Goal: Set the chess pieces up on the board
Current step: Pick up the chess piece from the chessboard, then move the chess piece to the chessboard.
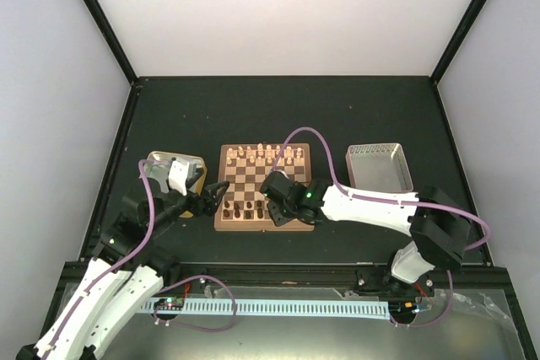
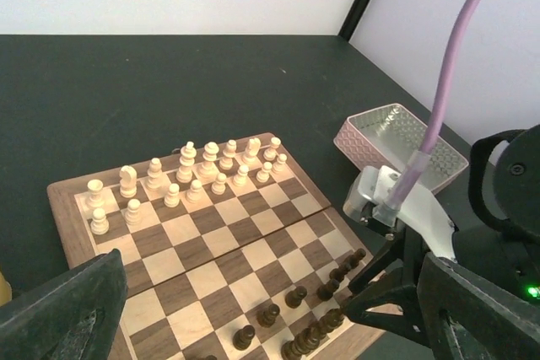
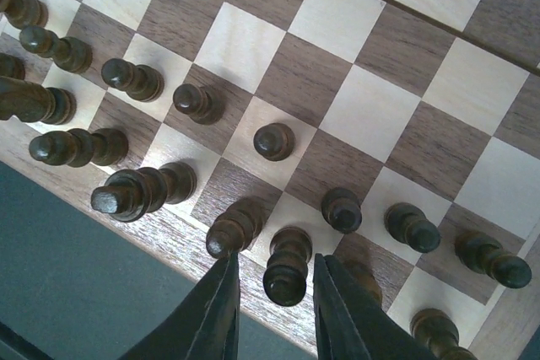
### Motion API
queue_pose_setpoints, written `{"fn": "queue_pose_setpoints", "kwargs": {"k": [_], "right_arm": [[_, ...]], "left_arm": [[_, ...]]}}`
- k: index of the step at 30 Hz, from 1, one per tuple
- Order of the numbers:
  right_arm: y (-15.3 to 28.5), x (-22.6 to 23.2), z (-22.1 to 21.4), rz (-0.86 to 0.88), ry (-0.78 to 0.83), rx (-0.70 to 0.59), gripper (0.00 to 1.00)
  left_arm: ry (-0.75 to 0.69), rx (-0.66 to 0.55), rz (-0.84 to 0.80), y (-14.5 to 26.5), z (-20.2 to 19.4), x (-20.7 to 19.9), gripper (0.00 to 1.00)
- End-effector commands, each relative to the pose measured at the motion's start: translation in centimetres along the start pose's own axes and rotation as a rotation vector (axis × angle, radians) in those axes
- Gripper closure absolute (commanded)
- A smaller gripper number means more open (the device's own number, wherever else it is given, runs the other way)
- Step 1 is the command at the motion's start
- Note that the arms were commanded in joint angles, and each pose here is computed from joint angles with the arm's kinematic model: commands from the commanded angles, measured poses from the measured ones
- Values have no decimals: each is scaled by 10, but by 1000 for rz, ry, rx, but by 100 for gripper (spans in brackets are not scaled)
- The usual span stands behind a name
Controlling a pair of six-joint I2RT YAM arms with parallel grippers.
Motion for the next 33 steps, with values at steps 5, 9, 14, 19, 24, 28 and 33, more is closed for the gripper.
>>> {"fn": "queue_pose_setpoints", "kwargs": {"k": [5,9,14,19,24,28,33], "right_arm": [[-11,-2,-2,-36,-7,10,78],[-10,-3,0,-41,-12,-1,88],[6,-3,7,-18,-21,-48,91],[30,-8,15,-8,-40,-112,91],[53,-23,23,-24,-110,-219,92],[69,-46,23,-68,-225,-301,91],[77,-87,12,-138,-401,-350,91]], "left_arm": [[-23,-3,-59,-2,5,-10,5],[-22,9,-84,-3,4,-14,7],[-8,41,-141,-7,0,-22,10],[35,102,-191,-18,-10,-28,23],[104,214,-211,-36,-29,-35,37],[118,329,-199,-53,-47,-46,47],[89,498,-126,-77,-76,-60,59]]}}
Point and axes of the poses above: each gripper's point midway between its finger pads, its own y axis back along the fingers, its own x axis along the line the jaws close on, z = x × y, the point moved 1 cm from there along y, back along the fingers, and after that the axes turned 2 degrees about -y, right-handed, at the moved point
